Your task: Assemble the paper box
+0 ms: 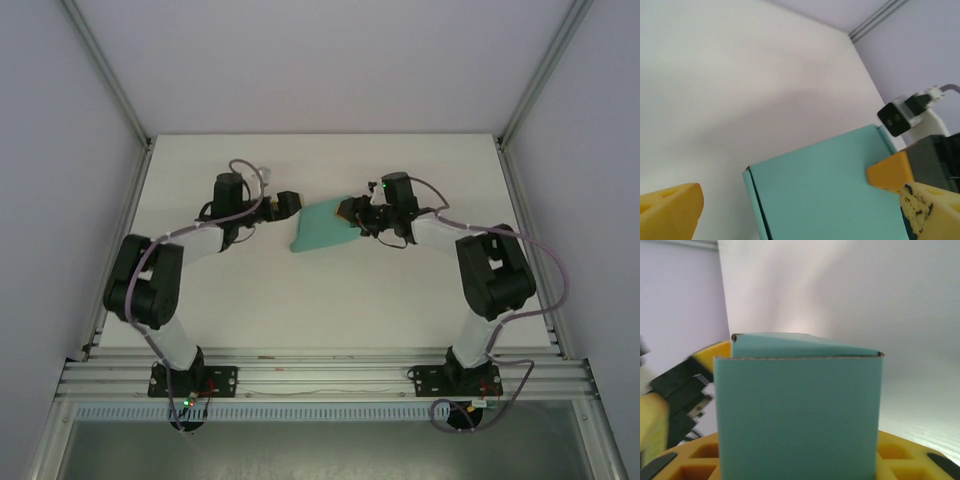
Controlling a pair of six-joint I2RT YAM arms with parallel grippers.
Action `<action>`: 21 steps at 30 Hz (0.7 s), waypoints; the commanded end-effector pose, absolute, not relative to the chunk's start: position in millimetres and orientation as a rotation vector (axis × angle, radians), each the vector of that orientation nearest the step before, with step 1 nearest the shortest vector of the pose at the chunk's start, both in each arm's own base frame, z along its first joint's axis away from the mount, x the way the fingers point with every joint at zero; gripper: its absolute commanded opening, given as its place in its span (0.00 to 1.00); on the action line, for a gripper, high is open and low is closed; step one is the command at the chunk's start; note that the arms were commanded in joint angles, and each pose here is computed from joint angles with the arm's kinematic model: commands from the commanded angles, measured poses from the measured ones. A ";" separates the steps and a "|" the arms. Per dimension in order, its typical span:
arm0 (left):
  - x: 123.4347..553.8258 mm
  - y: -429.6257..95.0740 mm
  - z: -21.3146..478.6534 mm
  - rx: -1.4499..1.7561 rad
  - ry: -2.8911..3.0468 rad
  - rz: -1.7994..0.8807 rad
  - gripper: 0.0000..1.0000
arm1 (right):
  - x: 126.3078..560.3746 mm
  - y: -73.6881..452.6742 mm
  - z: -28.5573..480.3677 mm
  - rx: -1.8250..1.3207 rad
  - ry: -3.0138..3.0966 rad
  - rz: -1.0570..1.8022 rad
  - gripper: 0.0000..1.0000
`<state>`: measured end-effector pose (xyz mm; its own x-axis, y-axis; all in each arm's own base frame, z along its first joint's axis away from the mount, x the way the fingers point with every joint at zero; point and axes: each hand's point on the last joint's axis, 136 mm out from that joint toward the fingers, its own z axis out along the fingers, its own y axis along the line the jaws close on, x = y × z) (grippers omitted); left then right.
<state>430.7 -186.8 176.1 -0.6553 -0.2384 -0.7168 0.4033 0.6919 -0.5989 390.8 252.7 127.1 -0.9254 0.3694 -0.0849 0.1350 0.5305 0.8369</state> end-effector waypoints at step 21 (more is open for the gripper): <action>303.9 -257.2 171.0 1.416 1.809 -0.207 1.00 | 332.3 226.0 193.1 1.083 2.832 1.548 0.37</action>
<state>302.1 -261.6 174.4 -0.0939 0.6606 -0.7448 0.8759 0.4104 0.2536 342.4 225.1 170.4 -0.7793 0.4251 0.4605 0.6206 0.4213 0.6613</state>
